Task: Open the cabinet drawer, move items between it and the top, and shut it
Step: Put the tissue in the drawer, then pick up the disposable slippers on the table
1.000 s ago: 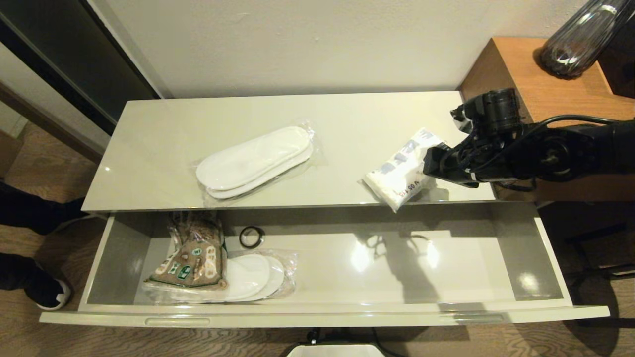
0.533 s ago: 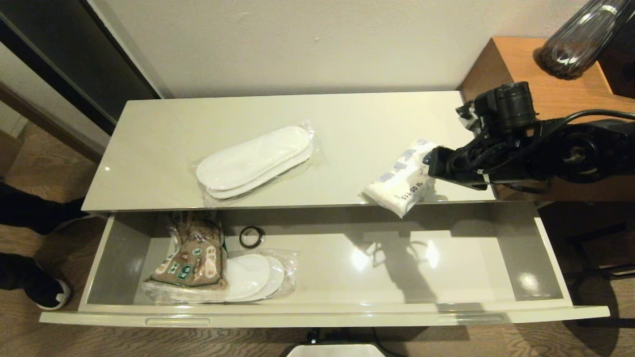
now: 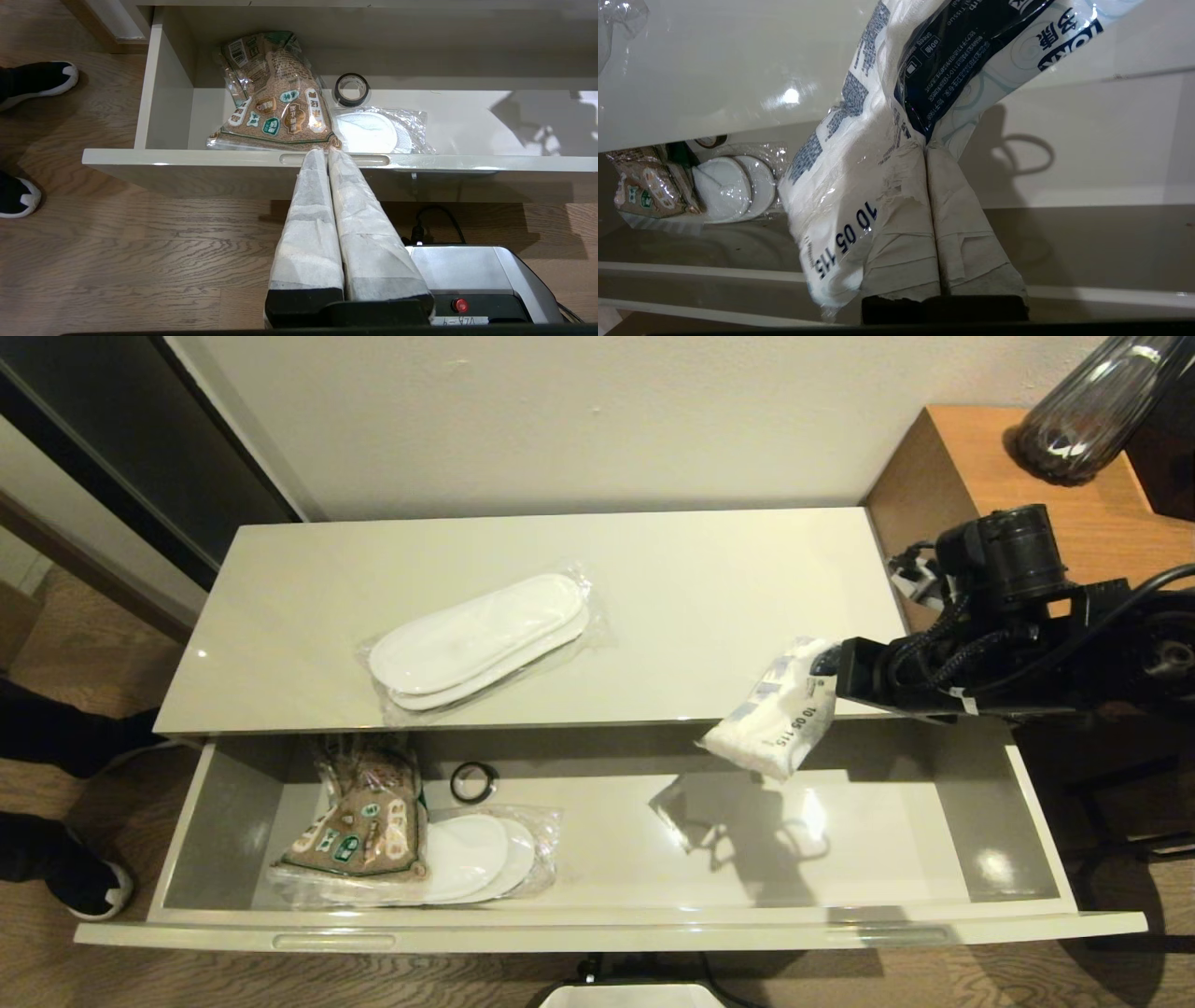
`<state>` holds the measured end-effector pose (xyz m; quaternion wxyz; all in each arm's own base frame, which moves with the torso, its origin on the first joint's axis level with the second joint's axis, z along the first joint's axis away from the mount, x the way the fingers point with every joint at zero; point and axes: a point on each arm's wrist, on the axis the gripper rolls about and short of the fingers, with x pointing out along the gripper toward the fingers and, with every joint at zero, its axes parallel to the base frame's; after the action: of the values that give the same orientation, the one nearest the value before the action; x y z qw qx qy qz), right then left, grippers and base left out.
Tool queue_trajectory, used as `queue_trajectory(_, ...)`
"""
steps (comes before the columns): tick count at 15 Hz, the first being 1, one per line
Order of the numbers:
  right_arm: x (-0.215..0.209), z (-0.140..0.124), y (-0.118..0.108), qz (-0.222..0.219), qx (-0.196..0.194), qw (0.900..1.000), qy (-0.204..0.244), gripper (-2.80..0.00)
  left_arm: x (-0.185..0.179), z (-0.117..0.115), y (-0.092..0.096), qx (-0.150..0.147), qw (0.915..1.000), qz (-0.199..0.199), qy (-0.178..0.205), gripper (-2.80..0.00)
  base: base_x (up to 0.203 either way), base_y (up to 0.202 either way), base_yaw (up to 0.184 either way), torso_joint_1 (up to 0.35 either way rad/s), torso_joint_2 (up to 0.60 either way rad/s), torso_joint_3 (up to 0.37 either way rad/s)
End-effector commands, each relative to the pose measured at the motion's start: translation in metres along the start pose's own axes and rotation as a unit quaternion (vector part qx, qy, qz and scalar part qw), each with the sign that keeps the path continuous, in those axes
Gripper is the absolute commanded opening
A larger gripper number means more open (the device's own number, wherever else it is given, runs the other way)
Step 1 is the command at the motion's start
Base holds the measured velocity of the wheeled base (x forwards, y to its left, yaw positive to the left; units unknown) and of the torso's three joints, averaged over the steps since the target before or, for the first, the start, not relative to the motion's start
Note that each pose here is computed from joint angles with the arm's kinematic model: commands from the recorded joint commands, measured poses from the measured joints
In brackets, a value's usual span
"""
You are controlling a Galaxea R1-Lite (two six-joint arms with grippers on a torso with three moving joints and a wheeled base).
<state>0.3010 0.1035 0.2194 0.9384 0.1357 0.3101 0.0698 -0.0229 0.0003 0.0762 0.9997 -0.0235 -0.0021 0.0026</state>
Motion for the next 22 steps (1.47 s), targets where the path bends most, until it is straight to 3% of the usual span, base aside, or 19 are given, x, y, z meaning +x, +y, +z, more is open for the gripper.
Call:
queue_trajectory(1,-0.021,-0.010,-0.004,0.003,0.000,1.000,0.000,-2.80,0.000,0.000,0.000,0.000,1.0000,0.001,0.000,-2.80,0.000,0.000,0.000,0.000,0.00,0.000)
queue_trajectory(8,-0.051,-0.069,-0.024,-0.011,-0.007,0.998,0.058,-2.80,0.000,0.000,0.000,0.000,1.0000,0.000,0.000,-2.80,0.000,0.000,0.000,0.000,0.00,0.000)
queue_trajectory(22,-0.064,-0.071,-0.016,0.015,-0.024,0.998,0.048,-2.80,0.000,0.000,0.000,0.000,1.0000,0.000,0.000,-2.80,0.000,0.000,0.000,0.000,0.00,0.000)
